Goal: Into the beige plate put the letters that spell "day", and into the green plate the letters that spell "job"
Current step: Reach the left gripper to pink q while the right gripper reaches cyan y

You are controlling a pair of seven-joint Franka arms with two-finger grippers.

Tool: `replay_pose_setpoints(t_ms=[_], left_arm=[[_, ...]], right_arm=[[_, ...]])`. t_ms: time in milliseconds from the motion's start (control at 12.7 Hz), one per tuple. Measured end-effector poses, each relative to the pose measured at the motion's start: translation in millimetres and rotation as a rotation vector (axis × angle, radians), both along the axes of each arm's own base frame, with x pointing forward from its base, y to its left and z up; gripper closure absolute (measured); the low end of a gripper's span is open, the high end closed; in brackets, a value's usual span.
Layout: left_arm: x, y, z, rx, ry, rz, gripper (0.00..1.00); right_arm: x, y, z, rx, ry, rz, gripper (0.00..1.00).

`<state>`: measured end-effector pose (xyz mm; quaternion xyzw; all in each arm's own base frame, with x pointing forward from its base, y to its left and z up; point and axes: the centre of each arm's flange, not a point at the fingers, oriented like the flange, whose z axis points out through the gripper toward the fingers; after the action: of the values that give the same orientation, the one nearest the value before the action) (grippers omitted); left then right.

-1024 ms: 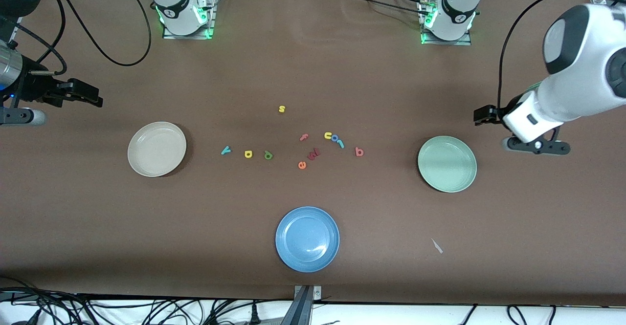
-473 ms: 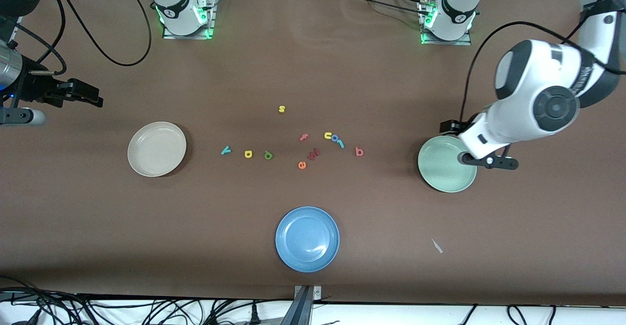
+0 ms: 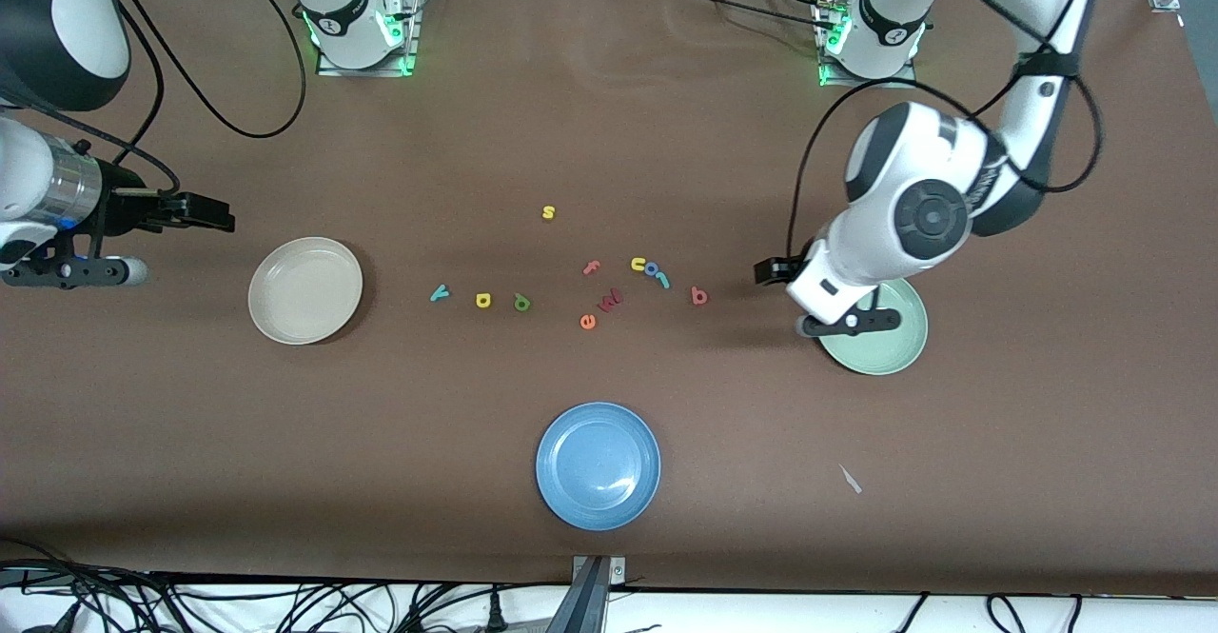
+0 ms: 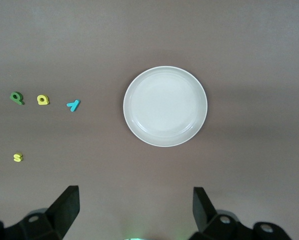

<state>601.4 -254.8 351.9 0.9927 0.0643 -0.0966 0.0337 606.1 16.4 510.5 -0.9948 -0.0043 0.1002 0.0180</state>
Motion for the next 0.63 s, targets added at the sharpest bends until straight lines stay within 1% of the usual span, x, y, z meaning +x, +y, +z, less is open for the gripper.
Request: replay_pose_setpoints(t_ms=[158, 315, 394, 552, 630], left_arm=[[-5.8, -29.2, -25.1, 0.01, -0.003, 0.03, 0.0], [-10.7, -46.5, -51.3, 0.021, 0.007, 0.043, 0.01], [-11.7, -50.7, -64.1, 0.025, 0.012, 0.045, 0.07], [-13.0, -55.8, -84.3, 0.027, 0.021, 0.051, 0.15], [-13.2, -58.7, -92.3, 0.014, 0.025, 0.063, 0.25]], right_arm=[[7.5, 12.7, -6.6, -0.003, -0.027, -0.047, 0.0], [16.6, 50.2, -26.6, -0.021, -0.055, -0.167, 0.0], [18.5, 73.7, -38.7, -0.032, -0.066, -0.224, 0.0], [18.1, 108.2, -56.9, -0.033, -0.062, -0.293, 0.0], [18.7, 116.7, -62.6, -0.016, -0.056, -0.332, 0.0]])
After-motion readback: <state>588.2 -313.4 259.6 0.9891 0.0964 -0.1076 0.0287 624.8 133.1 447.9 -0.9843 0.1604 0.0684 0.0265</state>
